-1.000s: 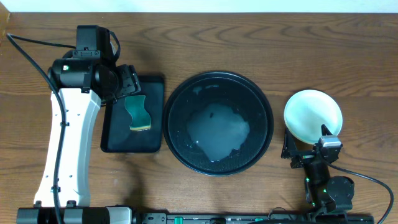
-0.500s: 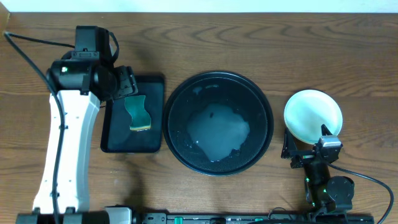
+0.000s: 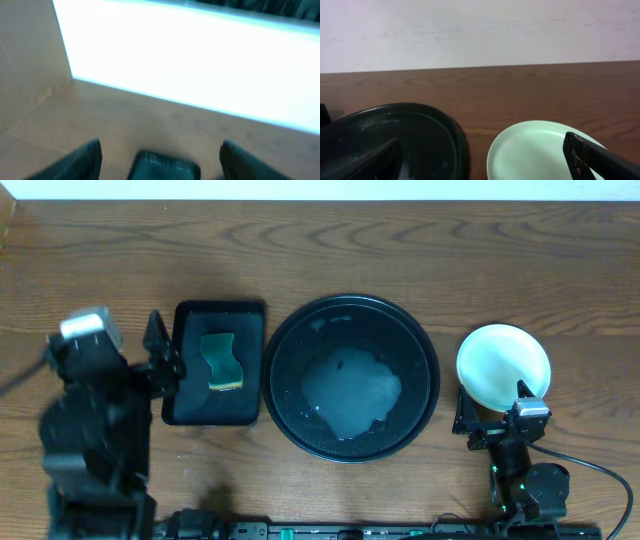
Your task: Clean dirty plates on tray and stack at the side
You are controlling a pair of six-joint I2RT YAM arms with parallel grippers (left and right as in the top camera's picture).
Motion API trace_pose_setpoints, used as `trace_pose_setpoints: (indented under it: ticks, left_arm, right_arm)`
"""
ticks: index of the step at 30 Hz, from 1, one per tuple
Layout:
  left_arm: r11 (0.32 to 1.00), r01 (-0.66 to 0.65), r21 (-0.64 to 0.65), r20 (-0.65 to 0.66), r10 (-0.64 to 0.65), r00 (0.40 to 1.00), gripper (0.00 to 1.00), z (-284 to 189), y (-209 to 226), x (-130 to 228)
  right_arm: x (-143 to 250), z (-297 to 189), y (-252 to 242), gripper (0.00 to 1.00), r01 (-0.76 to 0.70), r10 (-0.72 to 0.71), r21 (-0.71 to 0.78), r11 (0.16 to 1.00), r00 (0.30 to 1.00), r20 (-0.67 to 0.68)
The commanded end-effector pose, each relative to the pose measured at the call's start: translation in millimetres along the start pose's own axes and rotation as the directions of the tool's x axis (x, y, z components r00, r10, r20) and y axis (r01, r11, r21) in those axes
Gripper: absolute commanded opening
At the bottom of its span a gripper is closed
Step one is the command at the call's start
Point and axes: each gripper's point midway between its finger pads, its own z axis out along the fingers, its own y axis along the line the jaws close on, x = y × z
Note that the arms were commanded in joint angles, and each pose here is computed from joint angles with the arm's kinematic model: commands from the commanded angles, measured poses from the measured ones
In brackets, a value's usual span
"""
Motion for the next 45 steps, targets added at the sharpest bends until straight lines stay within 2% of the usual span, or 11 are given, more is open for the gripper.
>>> trace_pose_setpoints:
  ticks: [1, 6, 11, 20, 24, 45]
  left_arm:
    - [0.999, -0.043, -0.007, 0.034, 0.043, 0.998, 0.76, 4.8, 7.3, 39.1]
    - [0.999, -0.034, 0.027, 0.148, 0.03, 0.989, 0.76, 4.1, 11.2, 85.4]
    - [0.981, -0.178, 0.08, 0.201, 0.159, 0.967, 0.76, 8.4, 5.3, 136.4]
    - [0.963, -0.26, 0.069, 0.153, 0.247, 0.957, 0.76, 20.6, 14.1, 202.4]
    - [0.96, -0.269, 0.08, 0.039, 0.267, 0.963, 0.76, 25.0, 18.9, 235.3]
    - [0.959, -0.272, 0.083, 0.026, 0.271, 0.962, 0.76, 25.3, 19.6, 238.6]
  right_arm:
    - [1.3, -0.1, 2.8, 0.99, 0.014, -0.014, -0.009, 1.0, 1.0, -0.003]
    - [1.3, -0.1, 2.8, 0.99, 0.014, -0.014, -0.009, 1.0, 1.0, -0.003]
    - [1.3, -0.1, 2.8, 0.99, 0.014, -0.014, -0.009, 1.0, 1.0, -0.003]
    - [1.3, -0.1, 2.8, 0.99, 0.014, -0.014, -0.009, 1.0, 1.0, -0.003]
    - [1.3, -0.1, 2.8, 0.99, 0.014, -0.014, -0.009, 1.0, 1.0, -0.003]
    - [1.3, -0.1, 2.8, 0.99, 0.014, -0.014, -0.009, 1.0, 1.0, -0.003]
